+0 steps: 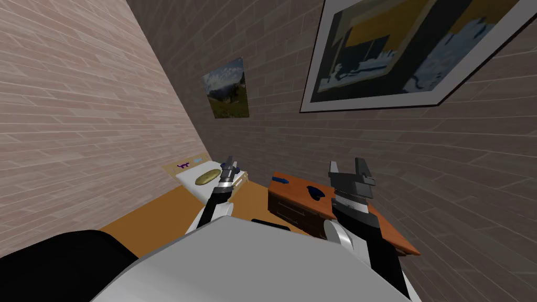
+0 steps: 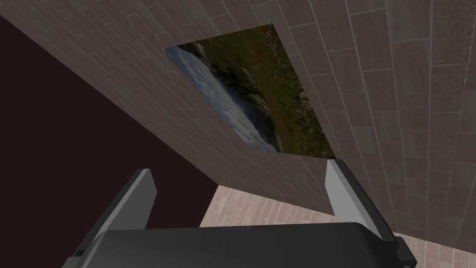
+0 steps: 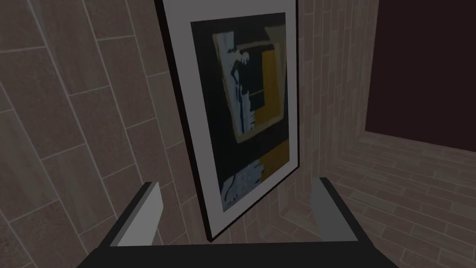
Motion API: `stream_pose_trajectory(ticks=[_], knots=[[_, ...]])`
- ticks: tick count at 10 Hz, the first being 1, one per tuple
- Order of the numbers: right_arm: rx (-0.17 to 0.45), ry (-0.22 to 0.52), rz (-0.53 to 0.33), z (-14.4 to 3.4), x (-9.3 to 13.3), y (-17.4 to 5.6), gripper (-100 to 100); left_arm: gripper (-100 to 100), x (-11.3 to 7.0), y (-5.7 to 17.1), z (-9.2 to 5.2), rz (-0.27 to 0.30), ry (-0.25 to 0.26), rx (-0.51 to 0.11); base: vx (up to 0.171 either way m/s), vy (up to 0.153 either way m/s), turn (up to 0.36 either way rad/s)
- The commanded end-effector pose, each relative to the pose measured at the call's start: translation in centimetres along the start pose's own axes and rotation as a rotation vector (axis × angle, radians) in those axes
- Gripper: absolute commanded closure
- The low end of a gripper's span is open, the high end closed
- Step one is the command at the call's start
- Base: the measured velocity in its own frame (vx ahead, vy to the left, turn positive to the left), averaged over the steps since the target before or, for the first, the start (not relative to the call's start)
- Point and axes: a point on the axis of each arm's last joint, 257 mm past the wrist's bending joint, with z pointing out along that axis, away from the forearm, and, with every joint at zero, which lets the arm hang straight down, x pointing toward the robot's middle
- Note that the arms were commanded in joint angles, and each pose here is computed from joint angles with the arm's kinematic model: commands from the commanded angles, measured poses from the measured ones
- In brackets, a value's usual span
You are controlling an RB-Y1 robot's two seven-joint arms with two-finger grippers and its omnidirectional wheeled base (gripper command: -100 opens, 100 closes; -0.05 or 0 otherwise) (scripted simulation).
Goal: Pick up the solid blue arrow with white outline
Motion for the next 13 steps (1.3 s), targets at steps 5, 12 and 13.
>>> stream_pose_trajectory(ticks=[5,12,13], knots=[[0.0,0.0,0.0,0.0,0.0,0.0,0,-100,-0.9,3.6,-0.4,0.018,0.045,-0.075,0.005,0.063,-0.295],[0.0,0.0,0.0,0.0,0.0,0.0,0,-100,-4.9,11.6,-2.0,0.034,0.037,-0.276,-0.043,0.086,-0.372],[0.0,0.0,0.0,0.0,0.0,0.0,0,-100,-5.9,13.4,-2.6,0.036,0.029,-0.326,-0.044,0.073,-0.41]])
